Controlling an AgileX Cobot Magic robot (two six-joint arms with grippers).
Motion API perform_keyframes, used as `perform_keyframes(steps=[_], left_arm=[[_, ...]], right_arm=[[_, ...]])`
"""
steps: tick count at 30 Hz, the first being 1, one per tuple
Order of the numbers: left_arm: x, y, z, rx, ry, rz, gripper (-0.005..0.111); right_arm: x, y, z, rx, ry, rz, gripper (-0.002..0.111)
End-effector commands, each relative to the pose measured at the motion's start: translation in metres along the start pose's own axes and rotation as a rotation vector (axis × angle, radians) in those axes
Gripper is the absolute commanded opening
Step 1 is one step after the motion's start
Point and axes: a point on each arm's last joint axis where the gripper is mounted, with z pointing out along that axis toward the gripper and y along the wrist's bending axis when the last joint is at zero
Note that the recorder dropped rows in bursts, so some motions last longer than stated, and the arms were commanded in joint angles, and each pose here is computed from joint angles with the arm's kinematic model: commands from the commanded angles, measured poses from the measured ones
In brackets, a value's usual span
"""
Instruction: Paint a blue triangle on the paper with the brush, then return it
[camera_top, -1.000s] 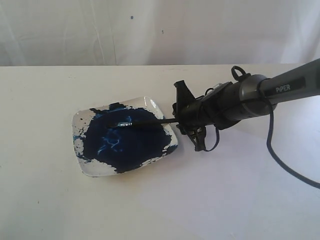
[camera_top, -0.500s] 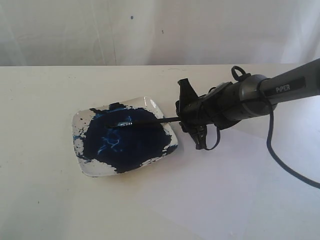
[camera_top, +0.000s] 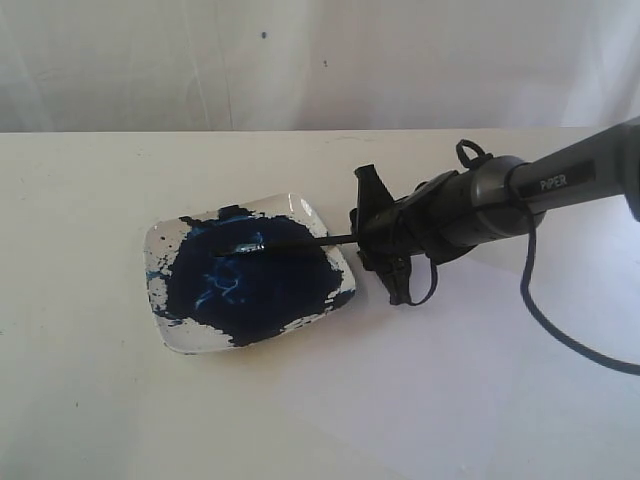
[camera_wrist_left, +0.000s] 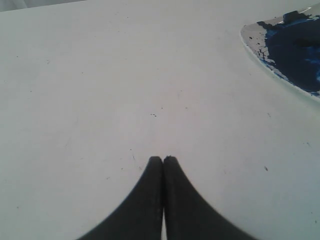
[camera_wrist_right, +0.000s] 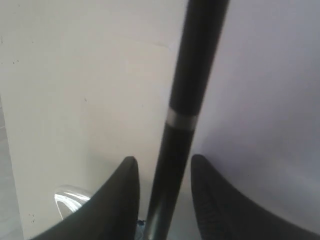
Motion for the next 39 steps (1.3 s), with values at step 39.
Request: perform_keyframes(steps=[39], left_arm=[[0.0013, -0.0004, 0.0002, 0.002, 0.007, -0.01, 0.0]], right_arm=[[0.0026, 0.0086, 0.0013, -0.02, 0.018, 0.054, 0.023]])
